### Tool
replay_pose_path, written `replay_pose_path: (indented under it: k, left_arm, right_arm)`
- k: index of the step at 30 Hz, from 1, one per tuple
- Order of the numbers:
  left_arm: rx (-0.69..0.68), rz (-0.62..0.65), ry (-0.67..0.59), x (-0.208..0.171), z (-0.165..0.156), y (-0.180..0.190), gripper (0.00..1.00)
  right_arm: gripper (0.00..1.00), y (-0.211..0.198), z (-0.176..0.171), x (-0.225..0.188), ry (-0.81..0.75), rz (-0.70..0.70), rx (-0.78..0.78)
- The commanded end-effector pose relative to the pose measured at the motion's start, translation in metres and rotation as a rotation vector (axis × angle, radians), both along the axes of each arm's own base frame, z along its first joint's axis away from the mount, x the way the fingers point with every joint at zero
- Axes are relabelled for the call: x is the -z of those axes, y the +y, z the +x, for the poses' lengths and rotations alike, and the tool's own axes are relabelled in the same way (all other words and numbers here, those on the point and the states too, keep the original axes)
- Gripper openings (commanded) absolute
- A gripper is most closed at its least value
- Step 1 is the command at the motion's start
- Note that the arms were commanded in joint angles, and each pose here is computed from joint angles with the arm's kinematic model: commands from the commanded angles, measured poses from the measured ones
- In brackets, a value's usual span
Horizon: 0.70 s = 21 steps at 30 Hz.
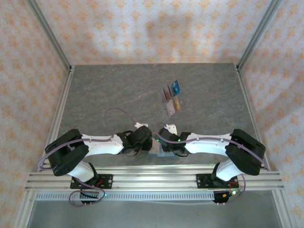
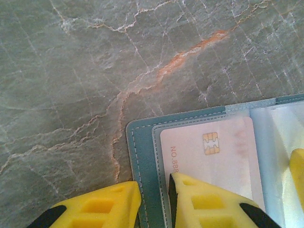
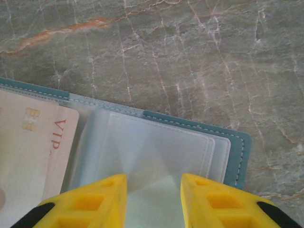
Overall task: Put the credit cards into the card holder
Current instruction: Flip over the card slot in the card holder.
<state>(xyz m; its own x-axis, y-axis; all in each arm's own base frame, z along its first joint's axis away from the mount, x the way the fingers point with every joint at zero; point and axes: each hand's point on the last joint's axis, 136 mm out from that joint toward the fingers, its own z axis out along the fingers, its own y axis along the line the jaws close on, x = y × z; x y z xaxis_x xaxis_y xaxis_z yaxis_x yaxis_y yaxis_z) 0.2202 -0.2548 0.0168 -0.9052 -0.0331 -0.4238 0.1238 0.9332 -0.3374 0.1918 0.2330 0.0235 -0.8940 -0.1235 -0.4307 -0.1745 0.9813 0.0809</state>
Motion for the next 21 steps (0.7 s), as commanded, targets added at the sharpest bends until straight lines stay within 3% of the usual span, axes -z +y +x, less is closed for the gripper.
replay_pose_path:
  k: [1,11,16,21]
  left_arm:
    - [0.006,0.089,0.066,0.023,-0.018,0.02,0.26]
    - [0.007,0.094,0.057,0.019,-0.018,0.022,0.26]
    - [0.008,0.097,0.06,0.02,-0.017,0.022,0.26]
    - [0.009,0.099,0.062,0.022,-0.018,0.022,0.26]
  right_arm:
    - [0.35,-0.008,0.001,0.01,0.007,-0.069,0.001]
    - [0.27,-0.019,-0.013,0.036,0.052,-0.124,0.043]
    - [0.1,-0.013,-0.009,0.025,0.023,-0.084,0.043]
    - [0.0,-0.004,0.003,-0.003,-0.034,-0.075,0.02]
